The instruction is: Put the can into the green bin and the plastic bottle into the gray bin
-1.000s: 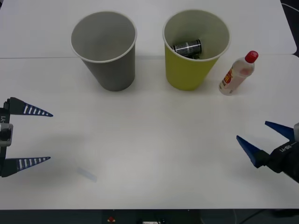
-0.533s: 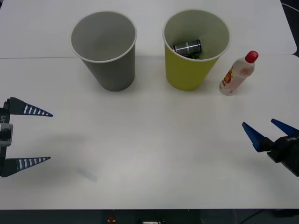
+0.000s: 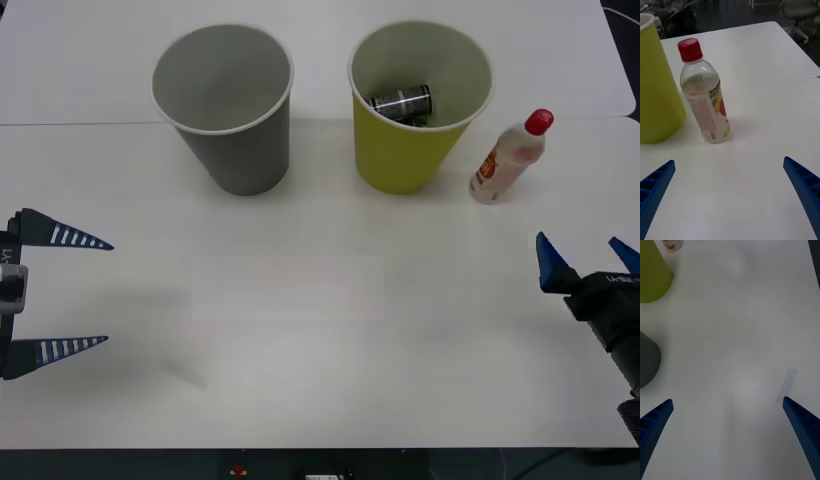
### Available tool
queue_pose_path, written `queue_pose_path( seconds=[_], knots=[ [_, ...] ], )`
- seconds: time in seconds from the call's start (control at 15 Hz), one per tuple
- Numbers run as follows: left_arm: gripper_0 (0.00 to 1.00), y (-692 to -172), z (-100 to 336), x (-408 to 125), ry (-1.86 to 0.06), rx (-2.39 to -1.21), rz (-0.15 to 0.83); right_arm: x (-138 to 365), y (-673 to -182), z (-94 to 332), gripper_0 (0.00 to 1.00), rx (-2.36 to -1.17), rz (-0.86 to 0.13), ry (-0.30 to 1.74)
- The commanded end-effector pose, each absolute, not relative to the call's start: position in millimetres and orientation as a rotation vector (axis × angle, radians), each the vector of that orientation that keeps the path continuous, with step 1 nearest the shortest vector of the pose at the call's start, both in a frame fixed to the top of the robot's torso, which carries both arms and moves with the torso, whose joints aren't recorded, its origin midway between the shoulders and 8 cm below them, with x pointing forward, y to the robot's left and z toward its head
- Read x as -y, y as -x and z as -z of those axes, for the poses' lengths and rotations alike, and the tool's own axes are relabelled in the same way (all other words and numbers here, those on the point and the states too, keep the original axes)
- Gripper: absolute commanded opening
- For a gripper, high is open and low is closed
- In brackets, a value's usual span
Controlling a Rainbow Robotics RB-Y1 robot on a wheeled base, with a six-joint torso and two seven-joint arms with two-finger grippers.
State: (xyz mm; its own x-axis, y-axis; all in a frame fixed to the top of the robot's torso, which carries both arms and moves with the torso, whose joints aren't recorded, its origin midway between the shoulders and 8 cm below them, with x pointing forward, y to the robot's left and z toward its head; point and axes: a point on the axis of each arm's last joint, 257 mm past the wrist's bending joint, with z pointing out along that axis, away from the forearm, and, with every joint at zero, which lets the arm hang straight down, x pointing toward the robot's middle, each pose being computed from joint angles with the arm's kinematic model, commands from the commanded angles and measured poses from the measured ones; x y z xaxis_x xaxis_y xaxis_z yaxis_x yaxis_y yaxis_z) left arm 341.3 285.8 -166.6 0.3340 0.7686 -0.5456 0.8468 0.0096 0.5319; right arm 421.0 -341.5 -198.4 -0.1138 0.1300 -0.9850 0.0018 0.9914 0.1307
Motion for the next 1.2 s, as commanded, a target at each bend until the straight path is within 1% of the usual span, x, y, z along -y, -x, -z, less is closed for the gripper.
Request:
queue_pose_path(
  seconds=[0.07,0.2,0.47,1.2],
  knots=[
    [1.0,-341.3,166.6,-285.8,-1.762,-1.444,0.118,346.3,-431.3,212.5,1.0,-1.635,-0.034,-0.1],
    [1.0,-341.3,166.6,-285.8,-1.762,-1.444,0.118,346.5,-439.7,223.1,1.0,-1.604,-0.012,-0.11],
    [1.0,-341.3,166.6,-285.8,-1.762,-1.444,0.118,337.1,-458.0,238.4,1.0,-1.575,-0.011,-0.103],
    [1.0,-341.3,166.6,-285.8,-1.762,-1.444,0.118,299.0,-510.9,237.2,1.0,-1.529,-0.004,-0.021]
  ],
)
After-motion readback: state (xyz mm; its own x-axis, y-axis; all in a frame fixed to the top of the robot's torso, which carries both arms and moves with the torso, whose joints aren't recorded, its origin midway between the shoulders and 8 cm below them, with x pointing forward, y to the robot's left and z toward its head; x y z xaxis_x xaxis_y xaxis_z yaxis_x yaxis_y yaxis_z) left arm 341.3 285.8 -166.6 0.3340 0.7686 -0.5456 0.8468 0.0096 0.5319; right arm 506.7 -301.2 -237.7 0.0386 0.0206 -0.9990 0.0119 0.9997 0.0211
